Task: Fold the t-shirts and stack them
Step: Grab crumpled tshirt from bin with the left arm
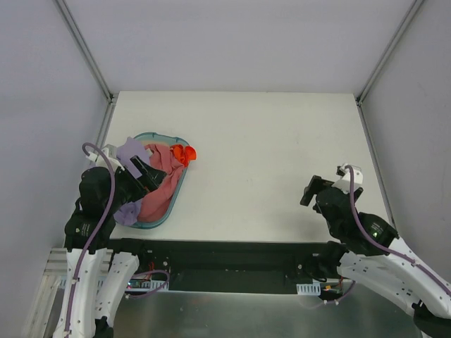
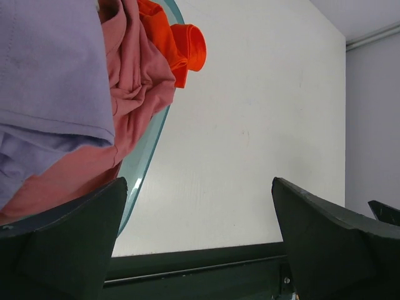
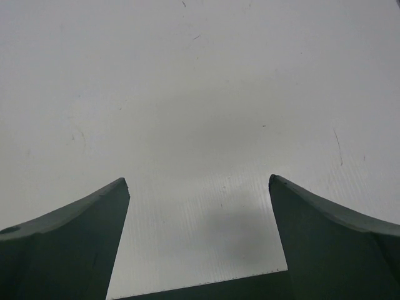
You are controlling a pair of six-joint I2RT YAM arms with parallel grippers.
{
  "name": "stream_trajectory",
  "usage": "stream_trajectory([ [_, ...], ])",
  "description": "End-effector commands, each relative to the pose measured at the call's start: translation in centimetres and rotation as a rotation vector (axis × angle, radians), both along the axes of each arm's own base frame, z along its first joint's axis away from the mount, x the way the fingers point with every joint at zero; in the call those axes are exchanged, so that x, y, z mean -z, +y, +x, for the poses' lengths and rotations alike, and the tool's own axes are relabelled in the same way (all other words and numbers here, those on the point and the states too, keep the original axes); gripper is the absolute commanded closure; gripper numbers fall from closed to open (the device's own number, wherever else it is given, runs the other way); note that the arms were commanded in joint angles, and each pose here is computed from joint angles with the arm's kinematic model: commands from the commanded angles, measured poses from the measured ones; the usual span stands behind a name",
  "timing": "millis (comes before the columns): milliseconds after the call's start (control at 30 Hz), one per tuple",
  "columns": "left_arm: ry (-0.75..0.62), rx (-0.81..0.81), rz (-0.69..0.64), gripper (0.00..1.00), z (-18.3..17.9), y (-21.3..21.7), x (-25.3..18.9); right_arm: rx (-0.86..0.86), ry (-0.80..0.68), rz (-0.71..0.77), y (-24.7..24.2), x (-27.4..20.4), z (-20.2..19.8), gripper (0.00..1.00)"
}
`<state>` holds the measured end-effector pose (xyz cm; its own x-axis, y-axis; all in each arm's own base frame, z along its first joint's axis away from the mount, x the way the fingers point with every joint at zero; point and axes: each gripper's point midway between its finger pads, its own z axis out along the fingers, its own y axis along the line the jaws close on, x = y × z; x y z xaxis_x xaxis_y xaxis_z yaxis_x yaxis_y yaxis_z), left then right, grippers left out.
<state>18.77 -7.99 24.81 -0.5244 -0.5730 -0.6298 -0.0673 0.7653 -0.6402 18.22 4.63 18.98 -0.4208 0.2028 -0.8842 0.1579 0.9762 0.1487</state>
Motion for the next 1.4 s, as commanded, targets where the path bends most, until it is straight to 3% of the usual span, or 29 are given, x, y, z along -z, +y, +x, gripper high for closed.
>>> stream_trajectory([
  [0, -0.027, -0.068, 0.027, 0.01, 0.6, 1.2, -0.7, -0.01, 0.011, -0.02, 0.2, -0.4, 0.1, 0.04],
  [533, 0.205, -0.371, 0.199, 0.01, 4.0, 6.7, 3.9, -0.089, 0.055, -0.075, 1.6, 0.6, 0.4, 0.04],
  [900, 0.367, -0.533, 0.249, 0.03, 4.7, 8.9, 8.4, -0.099, 0.042, -0.11, 2.7, 1.2, 1.7, 0.04],
  [1000, 0.398, -0.528, 0.27, 0.15, 5.1, 8.9, 8.9, -0.085, 0.043, -0.139, 2.5, 1.4, 2.0, 0.04],
  [1067, 0.41, -0.541, 0.285, 0.31, 5.2, 9.3, 9.2, -0.089, 0.055, -0.155, 2.6, 1.6, 2.1, 0.04],
  [1100, 0.408, -0.544, 0.287, 0.42, 5.2, 9.3, 9.1, -0.093, 0.057, -0.157, 2.7, 1.5, 2.1, 0.04],
  [1133, 0.402, -0.53, 0.293, 0.7, 5.4, 9.2, 8.8, -0.093, 0.061, -0.162, 2.7, 1.6, 2.2, 0.04],
  [1200, 0.365, -0.483, 0.288, 1.0, 5.8, 8.7, 7.3, -0.084, 0.062, -0.163, 2.7, 1.6, 2.2, 0.04],
  [1367, 0.105, -0.493, 0.288, 1.0, 5.6, 9.5, -1.5, -0.073, 0.04, -0.146, 2.7, 0.8, 2.5, 0.04],
])
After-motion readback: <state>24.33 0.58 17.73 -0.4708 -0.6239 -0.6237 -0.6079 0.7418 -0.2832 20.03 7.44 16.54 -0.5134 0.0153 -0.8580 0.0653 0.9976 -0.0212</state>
